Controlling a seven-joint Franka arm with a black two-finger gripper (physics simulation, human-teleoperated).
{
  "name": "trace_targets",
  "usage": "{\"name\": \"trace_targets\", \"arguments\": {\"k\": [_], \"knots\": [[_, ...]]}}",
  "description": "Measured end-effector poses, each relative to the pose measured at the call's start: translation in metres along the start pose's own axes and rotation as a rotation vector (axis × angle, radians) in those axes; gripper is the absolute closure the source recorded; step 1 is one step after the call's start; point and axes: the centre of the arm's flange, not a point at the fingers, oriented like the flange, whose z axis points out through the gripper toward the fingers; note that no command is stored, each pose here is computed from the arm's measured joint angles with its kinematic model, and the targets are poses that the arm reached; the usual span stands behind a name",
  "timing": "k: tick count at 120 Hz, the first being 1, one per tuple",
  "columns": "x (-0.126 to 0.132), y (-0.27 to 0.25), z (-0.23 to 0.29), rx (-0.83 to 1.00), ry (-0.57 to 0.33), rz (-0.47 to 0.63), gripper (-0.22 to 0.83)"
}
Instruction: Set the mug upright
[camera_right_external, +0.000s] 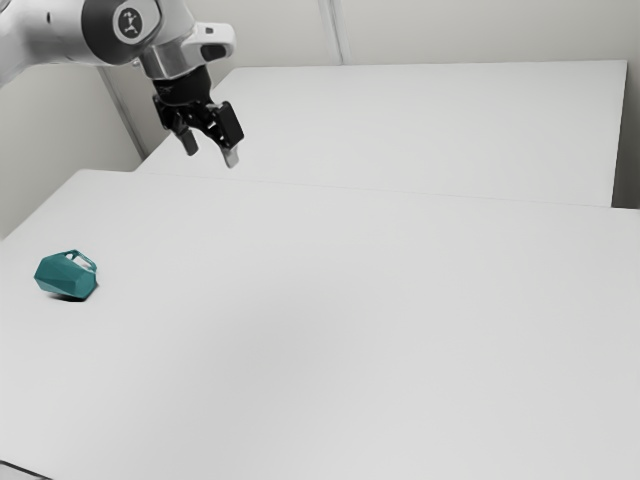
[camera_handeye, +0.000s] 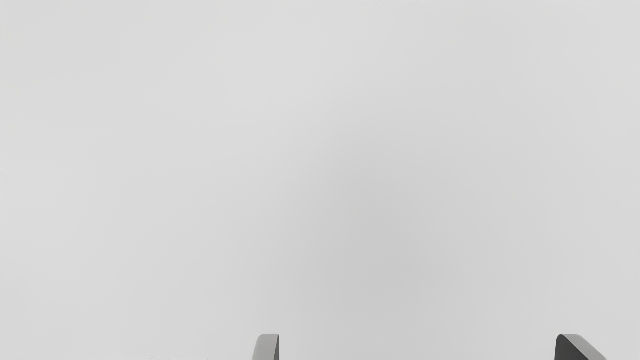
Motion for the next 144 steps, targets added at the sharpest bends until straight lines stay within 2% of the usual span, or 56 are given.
{"name": "trace_targets", "arguments": {"k": [40, 64, 95, 119, 144], "knots": [[-0.010, -0.037, -0.003, 0.001, 0.021, -0.155, 0.00], [-0.079, -0.095, -0.003, -0.019, 0.057, -0.299, 0.00], [-0.126, -0.204, 0.030, -0.039, 0.053, -0.470, 0.00], [-0.142, -0.286, 0.057, -0.041, 0.068, -0.494, 0.00], [-0.156, -0.358, 0.089, -0.129, 0.112, -0.479, 0.00]]}}
